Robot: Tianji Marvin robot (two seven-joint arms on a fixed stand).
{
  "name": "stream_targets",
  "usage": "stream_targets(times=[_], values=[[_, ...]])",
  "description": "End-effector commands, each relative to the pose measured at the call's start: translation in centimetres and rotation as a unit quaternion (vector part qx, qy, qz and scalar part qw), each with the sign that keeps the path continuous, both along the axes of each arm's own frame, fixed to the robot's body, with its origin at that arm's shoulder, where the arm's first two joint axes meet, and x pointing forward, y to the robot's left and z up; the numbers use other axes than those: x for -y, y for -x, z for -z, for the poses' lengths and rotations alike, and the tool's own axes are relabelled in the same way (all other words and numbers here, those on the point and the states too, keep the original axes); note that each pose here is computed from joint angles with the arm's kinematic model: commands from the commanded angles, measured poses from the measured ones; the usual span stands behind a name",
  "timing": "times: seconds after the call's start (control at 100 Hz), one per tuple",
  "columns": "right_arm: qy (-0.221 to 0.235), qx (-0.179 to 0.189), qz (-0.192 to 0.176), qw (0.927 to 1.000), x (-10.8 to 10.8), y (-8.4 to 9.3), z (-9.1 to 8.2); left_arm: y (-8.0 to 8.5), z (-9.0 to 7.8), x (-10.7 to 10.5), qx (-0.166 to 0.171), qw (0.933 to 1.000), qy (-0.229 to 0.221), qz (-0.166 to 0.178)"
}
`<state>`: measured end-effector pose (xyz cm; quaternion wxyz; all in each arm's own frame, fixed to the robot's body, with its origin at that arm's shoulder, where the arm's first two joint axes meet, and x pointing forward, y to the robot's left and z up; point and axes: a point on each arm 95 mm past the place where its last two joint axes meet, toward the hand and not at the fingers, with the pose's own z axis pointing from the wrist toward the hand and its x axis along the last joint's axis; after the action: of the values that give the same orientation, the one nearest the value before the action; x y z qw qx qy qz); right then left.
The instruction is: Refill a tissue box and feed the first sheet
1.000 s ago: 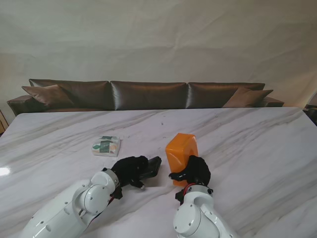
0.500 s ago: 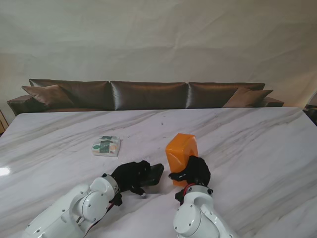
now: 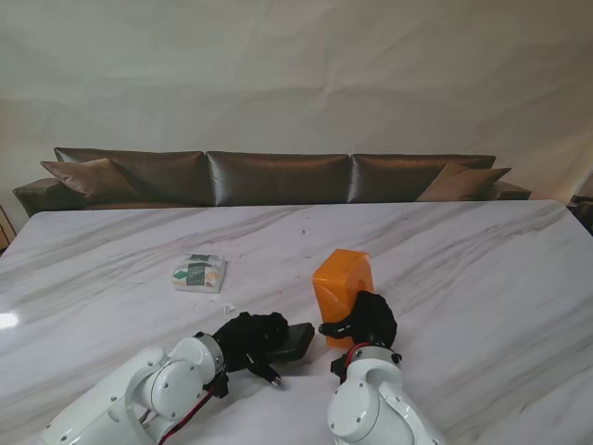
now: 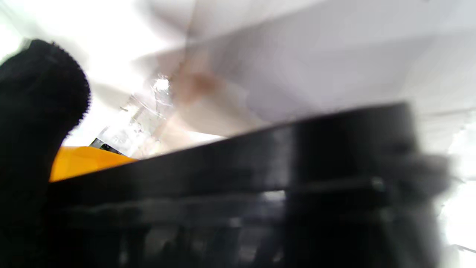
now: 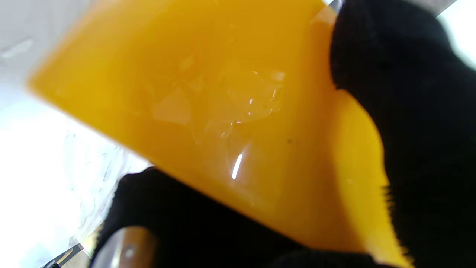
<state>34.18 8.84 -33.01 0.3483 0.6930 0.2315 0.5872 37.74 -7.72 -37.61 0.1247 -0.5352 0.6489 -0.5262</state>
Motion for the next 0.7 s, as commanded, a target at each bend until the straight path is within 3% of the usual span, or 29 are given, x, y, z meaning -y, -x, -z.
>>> stream_targets(times=[0.0,0.3,0.69], values=[[-0.002,-0.003,-0.005,1.0,-0.1,0.1,-0.1,1.3,1.5,-0.3,-0.032,0.9994,-0.014,0.005],[-0.001,-0.001,-0.003,1.0,0.0,0.2,-0.2,2.4,1.4,-0.5,-0.038,0.999,-0.024,0.003],[-0.004,-0.001,-0.004,1.0,0.1,0.4,-0.1,2.5,1.9,-0.2,-0.006,0.9987,-0.049,-0.015]])
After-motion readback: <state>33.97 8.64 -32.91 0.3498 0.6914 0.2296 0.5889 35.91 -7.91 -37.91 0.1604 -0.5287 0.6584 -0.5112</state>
